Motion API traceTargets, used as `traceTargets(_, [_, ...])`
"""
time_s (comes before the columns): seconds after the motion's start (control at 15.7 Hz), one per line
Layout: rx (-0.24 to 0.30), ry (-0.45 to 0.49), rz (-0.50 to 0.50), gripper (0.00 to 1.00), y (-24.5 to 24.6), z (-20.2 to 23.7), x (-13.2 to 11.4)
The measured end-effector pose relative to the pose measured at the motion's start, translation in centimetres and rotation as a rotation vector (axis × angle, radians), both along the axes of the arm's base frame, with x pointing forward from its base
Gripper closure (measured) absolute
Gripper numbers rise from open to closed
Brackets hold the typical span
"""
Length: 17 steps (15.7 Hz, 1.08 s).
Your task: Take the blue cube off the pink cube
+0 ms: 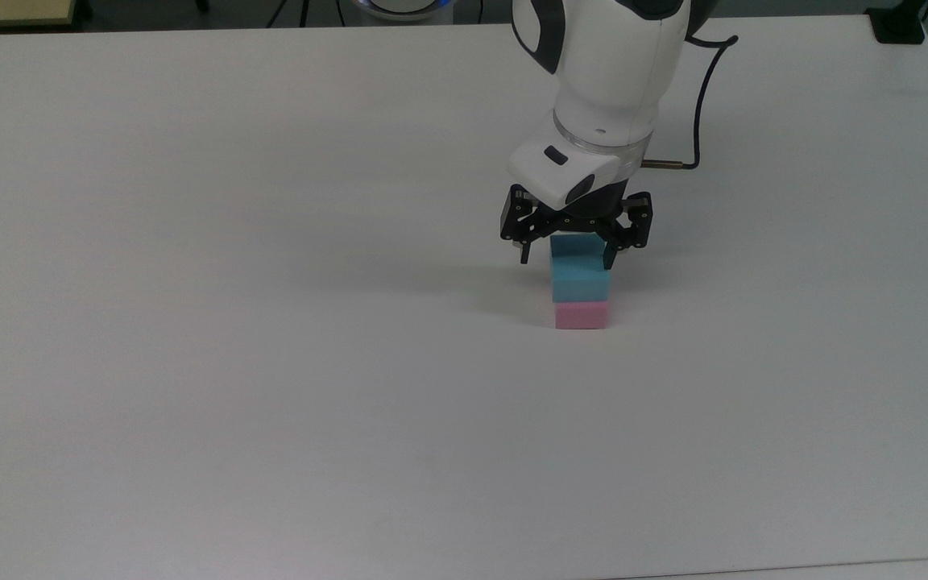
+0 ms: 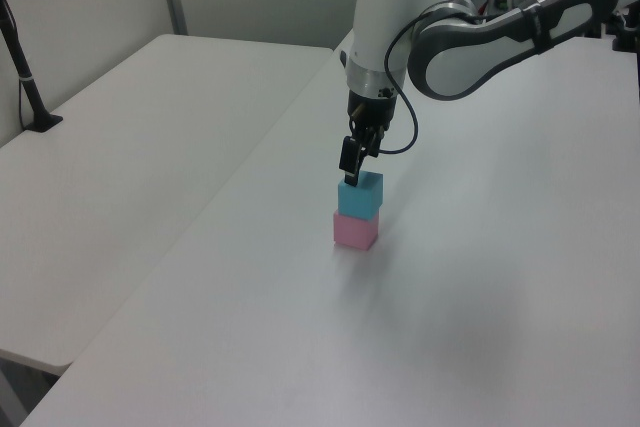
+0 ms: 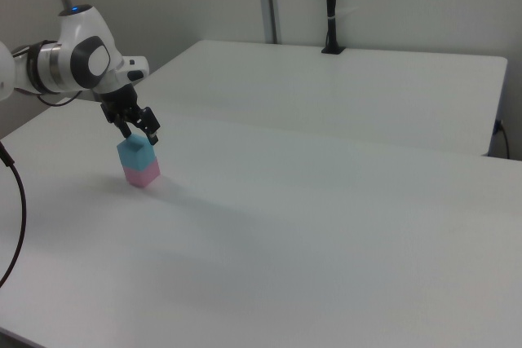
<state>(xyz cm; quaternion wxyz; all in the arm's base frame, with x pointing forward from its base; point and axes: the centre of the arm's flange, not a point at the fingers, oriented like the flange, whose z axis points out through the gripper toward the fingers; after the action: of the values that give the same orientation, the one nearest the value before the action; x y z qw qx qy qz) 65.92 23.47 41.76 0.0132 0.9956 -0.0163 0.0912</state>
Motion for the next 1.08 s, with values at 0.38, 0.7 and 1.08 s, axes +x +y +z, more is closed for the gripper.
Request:
traceTargets(0.38, [0.006, 0.005, -0.002, 0.0, 0.0, 0.3, -0.2])
traceTargets(0.7, [-0.003, 0.036, 0.019, 0.0, 1.3, -1.6, -0.7])
traceTargets(1.08, [-0.013, 0.056, 0.028, 0.0, 1.9, -3.1, -0.9])
